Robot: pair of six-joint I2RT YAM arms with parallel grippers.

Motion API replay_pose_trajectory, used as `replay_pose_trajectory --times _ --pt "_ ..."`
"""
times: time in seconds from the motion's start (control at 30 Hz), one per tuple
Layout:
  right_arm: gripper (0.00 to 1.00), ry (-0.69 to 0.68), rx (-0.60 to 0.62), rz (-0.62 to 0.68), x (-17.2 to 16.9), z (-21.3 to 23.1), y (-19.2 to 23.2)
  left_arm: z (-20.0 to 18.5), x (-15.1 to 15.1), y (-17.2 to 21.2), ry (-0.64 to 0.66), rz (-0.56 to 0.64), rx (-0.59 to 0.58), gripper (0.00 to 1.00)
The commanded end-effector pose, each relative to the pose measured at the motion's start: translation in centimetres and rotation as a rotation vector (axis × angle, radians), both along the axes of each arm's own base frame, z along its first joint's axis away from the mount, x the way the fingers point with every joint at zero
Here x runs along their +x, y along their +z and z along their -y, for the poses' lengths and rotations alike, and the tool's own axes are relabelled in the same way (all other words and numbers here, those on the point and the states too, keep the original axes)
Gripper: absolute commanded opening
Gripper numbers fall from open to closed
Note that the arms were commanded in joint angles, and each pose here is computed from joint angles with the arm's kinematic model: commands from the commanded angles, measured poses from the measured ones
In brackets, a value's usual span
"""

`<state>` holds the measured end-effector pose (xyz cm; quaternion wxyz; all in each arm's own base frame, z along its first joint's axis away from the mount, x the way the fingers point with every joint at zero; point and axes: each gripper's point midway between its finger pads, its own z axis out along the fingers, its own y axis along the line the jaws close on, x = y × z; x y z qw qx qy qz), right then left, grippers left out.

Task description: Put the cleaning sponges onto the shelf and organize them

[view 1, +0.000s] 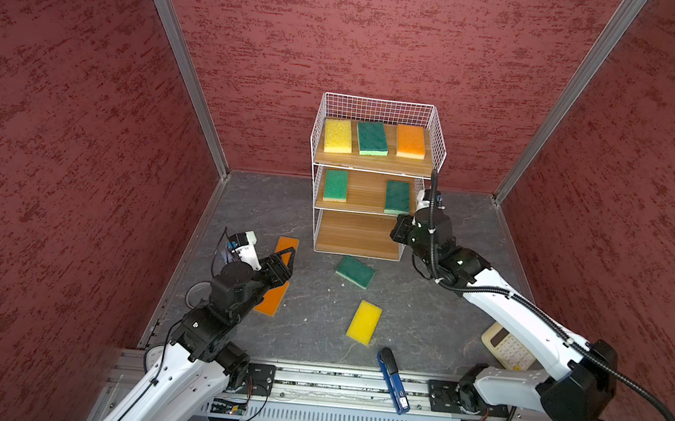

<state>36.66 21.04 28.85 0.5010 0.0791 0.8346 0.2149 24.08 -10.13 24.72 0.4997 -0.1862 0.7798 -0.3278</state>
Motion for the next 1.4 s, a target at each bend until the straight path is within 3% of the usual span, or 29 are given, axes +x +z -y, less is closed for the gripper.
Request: replay_pose_trajectory --times 0.0,0.7,1.37 --pt "0.0 -0.019 0.027 0.033 0.6 0.0 1.4 -0.2 0.0 -0.2 0.004 0.001 0.002 0.65" --pt "0.0 -0.099 0.015 0.109 3.1 0.2 2.1 -0.5 0.1 -0.4 0.021 -0.002 0.019 0.65" --pt "0.0 -0.116 -0.023 0.097 4.1 -0.1 1.1 -0.8 0.1 -0.1 0.026 0.0 0.034 0.65"
